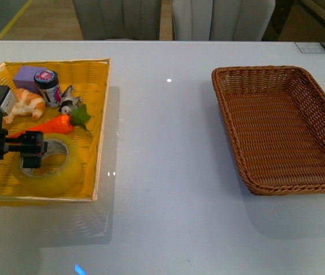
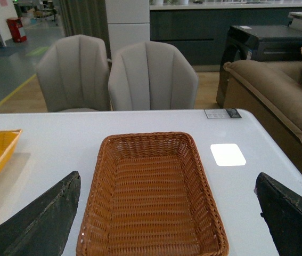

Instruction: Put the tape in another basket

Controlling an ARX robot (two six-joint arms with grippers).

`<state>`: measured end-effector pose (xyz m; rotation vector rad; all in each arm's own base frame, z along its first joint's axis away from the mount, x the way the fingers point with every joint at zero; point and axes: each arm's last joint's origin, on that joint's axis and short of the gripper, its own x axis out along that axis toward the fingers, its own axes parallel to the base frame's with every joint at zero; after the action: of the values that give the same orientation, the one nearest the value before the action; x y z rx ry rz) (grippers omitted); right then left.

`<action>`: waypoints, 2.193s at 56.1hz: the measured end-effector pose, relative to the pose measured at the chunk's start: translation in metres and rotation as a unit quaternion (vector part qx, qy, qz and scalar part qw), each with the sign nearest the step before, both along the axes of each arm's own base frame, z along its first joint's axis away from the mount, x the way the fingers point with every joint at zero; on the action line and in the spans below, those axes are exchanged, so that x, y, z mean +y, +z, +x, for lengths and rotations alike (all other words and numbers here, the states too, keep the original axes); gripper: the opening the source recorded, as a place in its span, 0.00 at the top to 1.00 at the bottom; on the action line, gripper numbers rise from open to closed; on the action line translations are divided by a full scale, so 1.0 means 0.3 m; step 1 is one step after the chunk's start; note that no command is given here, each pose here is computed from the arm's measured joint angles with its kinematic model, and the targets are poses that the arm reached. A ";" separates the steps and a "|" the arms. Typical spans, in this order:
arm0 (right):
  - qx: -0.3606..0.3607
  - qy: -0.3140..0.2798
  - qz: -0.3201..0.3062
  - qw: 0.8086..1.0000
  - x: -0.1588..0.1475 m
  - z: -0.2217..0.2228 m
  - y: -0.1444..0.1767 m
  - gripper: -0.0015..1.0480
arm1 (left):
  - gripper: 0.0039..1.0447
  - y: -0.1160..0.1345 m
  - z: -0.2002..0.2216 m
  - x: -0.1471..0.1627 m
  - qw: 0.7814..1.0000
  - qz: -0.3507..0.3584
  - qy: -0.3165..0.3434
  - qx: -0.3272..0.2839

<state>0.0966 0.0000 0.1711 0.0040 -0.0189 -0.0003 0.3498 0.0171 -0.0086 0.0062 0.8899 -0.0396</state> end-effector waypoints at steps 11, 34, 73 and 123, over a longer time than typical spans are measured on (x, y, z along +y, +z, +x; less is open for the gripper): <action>0.000 0.000 0.000 1.000 0.000 0.000 0.000 0.09 | 0.80 -0.004 -0.009 -0.012 1.000 -0.011 0.000 0.014; 0.000 0.000 0.000 1.000 0.000 0.000 0.000 0.09 | 0.84 0.254 -0.023 -0.004 0.993 -0.081 0.068 -0.045; 0.000 0.000 0.000 1.000 0.000 0.000 0.000 0.09 | 0.85 0.673 -0.149 -0.646 0.963 -0.221 -0.113 -0.103; 0.210 0.190 0.339 0.897 0.234 0.282 0.057 0.09 | 0.85 0.685 -0.216 -0.740 0.962 -0.220 -0.141 -0.076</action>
<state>0.1811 0.0701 0.1883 0.7098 0.4187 0.3856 0.2851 -0.2049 0.1969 -0.2767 0.7060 -0.4982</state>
